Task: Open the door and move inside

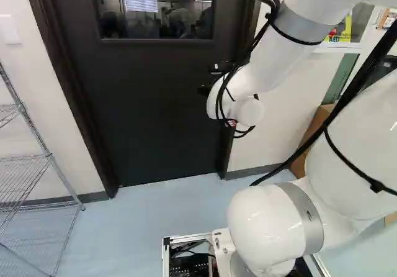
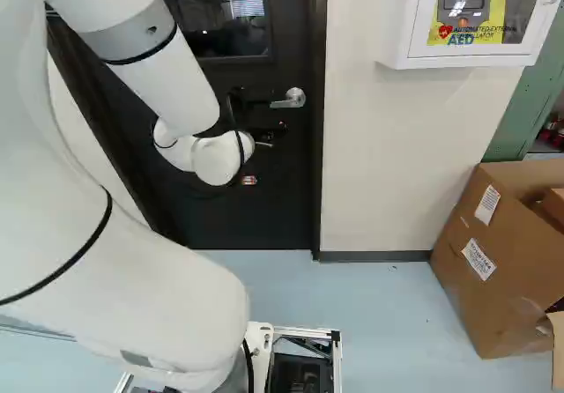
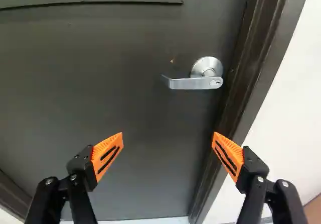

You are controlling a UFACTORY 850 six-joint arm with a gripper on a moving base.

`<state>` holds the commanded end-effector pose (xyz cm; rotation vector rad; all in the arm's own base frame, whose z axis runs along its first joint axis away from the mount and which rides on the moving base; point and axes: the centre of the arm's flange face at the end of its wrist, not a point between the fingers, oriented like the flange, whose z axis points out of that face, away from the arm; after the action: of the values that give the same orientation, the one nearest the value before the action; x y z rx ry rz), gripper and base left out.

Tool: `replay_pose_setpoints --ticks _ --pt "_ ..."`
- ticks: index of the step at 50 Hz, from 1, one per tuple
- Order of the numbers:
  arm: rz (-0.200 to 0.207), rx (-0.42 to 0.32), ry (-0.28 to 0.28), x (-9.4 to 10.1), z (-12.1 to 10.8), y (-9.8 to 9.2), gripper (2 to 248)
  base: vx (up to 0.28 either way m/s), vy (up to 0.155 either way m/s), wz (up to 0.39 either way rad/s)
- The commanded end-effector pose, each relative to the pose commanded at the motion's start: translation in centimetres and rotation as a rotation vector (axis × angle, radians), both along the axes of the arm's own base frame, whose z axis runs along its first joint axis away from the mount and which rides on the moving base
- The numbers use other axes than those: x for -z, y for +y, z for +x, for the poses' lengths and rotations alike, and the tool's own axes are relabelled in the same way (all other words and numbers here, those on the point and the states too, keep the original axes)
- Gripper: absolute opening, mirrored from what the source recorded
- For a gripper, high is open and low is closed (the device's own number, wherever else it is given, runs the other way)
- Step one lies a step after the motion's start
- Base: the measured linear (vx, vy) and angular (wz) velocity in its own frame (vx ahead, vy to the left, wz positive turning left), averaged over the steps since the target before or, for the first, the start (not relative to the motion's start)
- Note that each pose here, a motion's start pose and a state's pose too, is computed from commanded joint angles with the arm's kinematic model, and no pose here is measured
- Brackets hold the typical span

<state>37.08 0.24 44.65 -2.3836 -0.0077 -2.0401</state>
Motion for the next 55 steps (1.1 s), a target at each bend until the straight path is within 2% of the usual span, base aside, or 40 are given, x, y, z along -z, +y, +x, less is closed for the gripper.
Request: replay_pose_setpoints --ticks 28,55 --pt "0.001 -0.014 -0.065 -3.0 2.8 0.6 247 0.000 0.000 0.000" --pt "0.002 -0.025 -0.124 -5.9 6.4 1.1 247 0.000 0.000 0.000"
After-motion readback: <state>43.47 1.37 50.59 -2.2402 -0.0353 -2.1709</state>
